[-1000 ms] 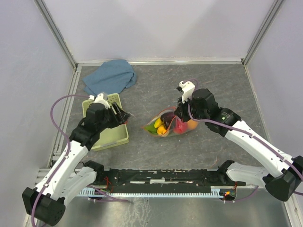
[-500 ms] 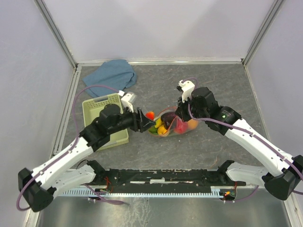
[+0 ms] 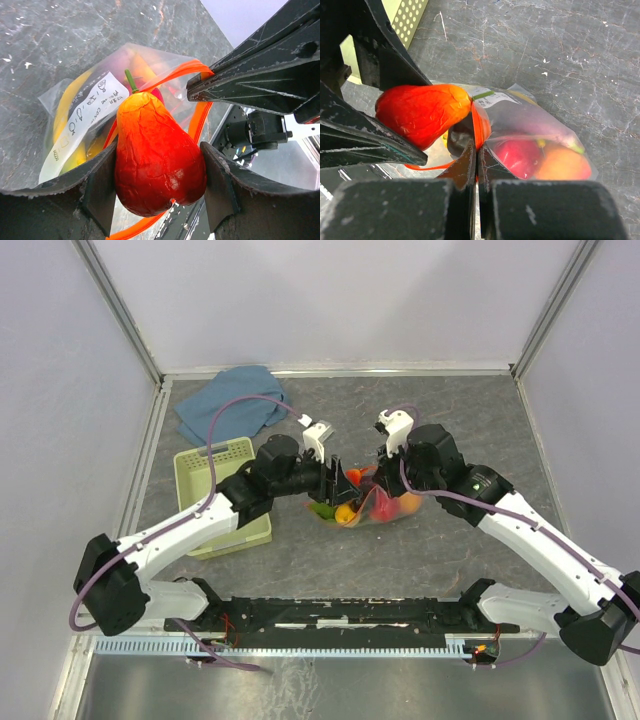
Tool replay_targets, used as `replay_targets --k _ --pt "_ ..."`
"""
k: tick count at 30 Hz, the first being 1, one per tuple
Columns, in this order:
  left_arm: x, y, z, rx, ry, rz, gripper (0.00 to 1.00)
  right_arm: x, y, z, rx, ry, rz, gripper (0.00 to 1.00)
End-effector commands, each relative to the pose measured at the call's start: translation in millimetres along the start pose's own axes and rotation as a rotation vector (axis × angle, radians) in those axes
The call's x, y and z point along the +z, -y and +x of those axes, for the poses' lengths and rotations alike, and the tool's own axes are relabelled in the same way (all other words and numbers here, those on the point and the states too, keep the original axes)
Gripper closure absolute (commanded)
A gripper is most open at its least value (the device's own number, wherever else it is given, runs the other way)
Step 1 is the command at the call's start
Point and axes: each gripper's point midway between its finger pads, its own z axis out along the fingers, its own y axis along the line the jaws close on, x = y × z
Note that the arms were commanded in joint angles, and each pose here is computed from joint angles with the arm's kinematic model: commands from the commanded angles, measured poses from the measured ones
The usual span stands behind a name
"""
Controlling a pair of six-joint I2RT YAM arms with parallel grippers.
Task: Place the food in the zip-top bag and seal the zipper
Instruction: Place the fake fruit in the zipper food storage bag.
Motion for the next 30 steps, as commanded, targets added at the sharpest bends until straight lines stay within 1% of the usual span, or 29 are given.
replay_targets --k 1,5,10,16,20,25,30 --pt "-2 30 -15 0.104 0.03 0.125 0.55 -13 -6 -30 -0.022 0.11 -0.02 0.98" --pt "-23 30 -19 0.124 0.089 0.091 0.55 -13 0 -28 -0.019 0.111 0.014 0.98" --pt "-34 36 -8 0.149 0.082 0.131 0.55 -11 3 -29 -0.021 0.109 0.031 0.98" --pt "-21 41 2 0.166 0.019 0.179 0.55 -11 1 -30 -0.024 0.116 0.017 0.98" --pt "-6 32 9 0.173 -0.023 0.165 0.55 -13 -1 -29 -0.033 0.116 0.004 0.98" --pt "3 20 5 0.211 -0.03 0.108 0.55 -17 -5 -28 -0.053 0.123 -0.02 0.98" --pt "4 14 -7 0.231 0.002 0.054 0.55 -20 -9 -24 -0.067 0.122 -0.049 0.98"
